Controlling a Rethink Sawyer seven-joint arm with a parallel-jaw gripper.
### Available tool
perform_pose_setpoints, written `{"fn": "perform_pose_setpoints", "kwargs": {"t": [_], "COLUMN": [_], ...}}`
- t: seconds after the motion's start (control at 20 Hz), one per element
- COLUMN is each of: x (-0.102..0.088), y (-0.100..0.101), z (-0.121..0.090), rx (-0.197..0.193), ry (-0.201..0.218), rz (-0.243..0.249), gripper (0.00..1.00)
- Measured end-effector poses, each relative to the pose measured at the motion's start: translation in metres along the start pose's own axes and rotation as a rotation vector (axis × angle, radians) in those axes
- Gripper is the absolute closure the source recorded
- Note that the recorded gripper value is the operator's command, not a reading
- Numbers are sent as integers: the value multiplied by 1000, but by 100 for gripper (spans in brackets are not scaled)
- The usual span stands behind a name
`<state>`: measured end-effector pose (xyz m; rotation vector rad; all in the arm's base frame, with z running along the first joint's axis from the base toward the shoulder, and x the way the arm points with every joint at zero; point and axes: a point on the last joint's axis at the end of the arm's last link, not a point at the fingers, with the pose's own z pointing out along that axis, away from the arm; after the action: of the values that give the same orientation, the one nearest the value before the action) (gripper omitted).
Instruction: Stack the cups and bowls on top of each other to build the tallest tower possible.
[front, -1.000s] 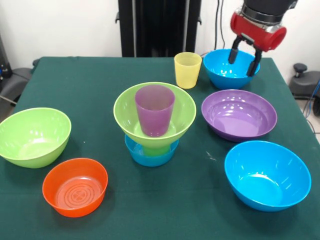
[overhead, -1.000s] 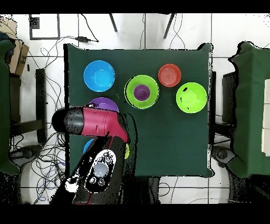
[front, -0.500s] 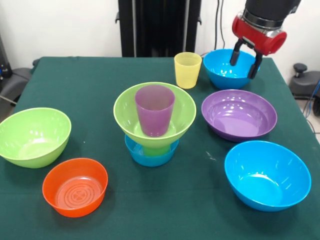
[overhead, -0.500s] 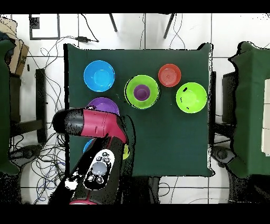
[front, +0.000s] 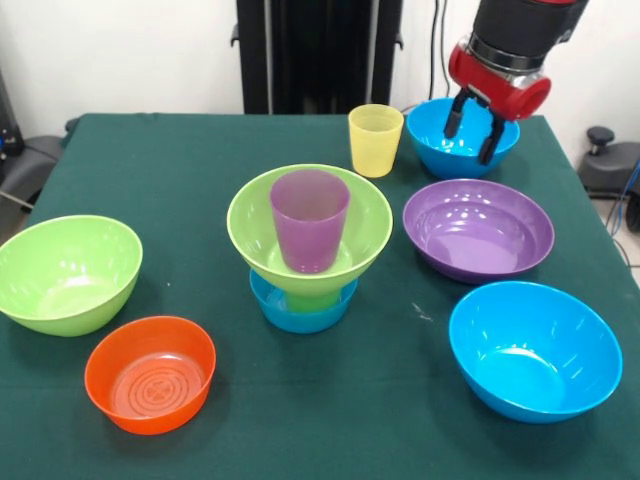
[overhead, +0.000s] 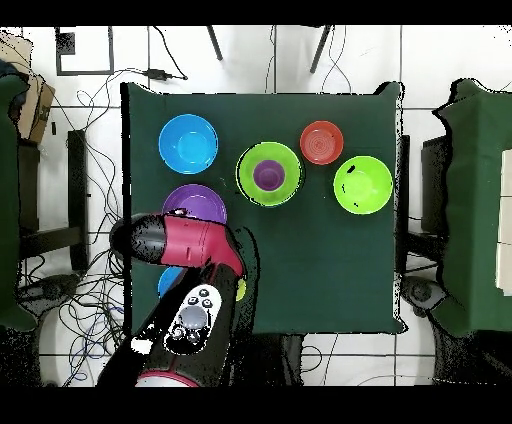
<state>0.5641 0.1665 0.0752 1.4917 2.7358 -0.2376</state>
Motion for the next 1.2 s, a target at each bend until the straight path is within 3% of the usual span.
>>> {"fn": "perform_pose_setpoints", "kwargs": {"t": [0.75, 1.2], "x": [11, 11], "y": [-24, -26], "z": [14, 22], "rx": [50, 26], "ry": [23, -3], "rz": [7, 16], "gripper": [0, 0]}}
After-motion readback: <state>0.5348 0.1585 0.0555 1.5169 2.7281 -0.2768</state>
